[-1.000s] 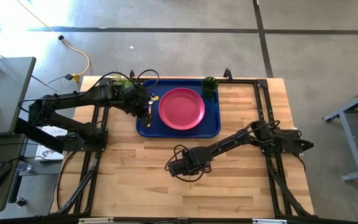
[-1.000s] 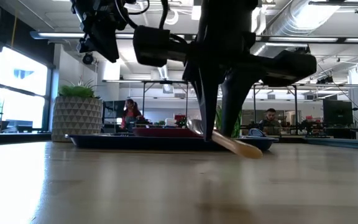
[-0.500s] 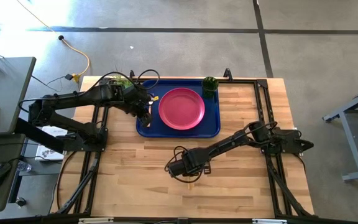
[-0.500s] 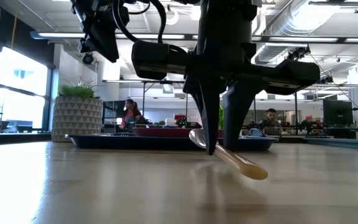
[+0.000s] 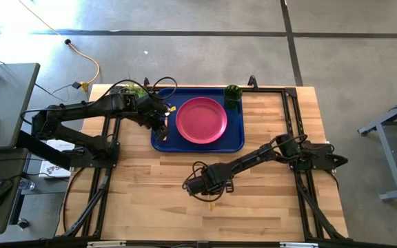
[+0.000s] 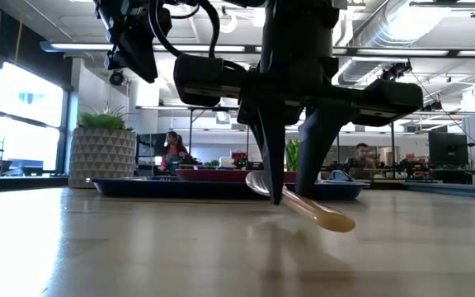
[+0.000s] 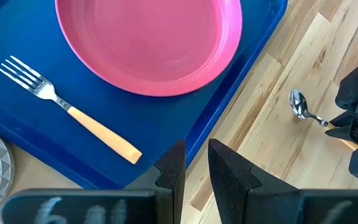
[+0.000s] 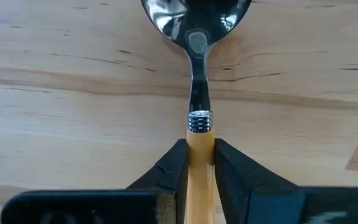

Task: Pick and place plate/cup/fork/spoon on tray
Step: Put the orange spoon on the left of the pink plate on the blue tray

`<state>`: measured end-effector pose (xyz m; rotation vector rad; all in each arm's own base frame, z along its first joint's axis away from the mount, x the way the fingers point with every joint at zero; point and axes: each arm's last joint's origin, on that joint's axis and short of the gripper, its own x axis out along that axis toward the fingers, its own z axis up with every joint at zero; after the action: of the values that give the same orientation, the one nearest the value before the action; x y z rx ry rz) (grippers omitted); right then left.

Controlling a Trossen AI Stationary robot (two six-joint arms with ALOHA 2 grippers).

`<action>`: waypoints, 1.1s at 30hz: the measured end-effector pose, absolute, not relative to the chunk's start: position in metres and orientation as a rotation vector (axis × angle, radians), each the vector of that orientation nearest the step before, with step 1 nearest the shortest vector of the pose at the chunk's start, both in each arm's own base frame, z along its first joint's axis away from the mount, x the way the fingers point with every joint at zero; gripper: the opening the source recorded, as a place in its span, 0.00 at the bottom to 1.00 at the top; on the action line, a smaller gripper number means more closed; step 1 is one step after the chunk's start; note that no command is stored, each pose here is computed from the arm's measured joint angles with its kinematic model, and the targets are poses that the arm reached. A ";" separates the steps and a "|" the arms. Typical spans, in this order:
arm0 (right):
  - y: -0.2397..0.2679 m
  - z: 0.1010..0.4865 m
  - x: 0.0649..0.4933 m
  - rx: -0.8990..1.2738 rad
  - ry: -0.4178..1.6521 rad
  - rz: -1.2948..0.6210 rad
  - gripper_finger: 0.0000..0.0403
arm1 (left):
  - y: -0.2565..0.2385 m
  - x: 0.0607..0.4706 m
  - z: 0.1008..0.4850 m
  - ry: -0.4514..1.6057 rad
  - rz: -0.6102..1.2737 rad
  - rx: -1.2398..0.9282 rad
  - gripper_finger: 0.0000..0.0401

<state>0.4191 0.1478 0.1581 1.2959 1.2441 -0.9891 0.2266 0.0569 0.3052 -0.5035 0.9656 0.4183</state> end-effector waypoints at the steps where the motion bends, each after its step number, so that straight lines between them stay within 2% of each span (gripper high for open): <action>1: 0.148 0.158 0.419 1.297 1.244 -0.989 0.15 | 0.057 0.227 0.305 0.965 0.419 -0.504 0.14; 25: 0.151 0.144 0.428 1.372 1.253 -0.958 0.16 | 0.057 0.226 0.305 0.979 0.396 -0.462 0.14; 33: 0.152 0.144 0.429 1.365 1.248 -0.938 0.26 | 0.057 0.226 0.305 0.982 0.389 -0.450 0.14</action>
<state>0.4290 0.1517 0.1443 1.3651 1.2476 -0.9378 0.2260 0.0568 0.3049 -0.4497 0.9824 0.3892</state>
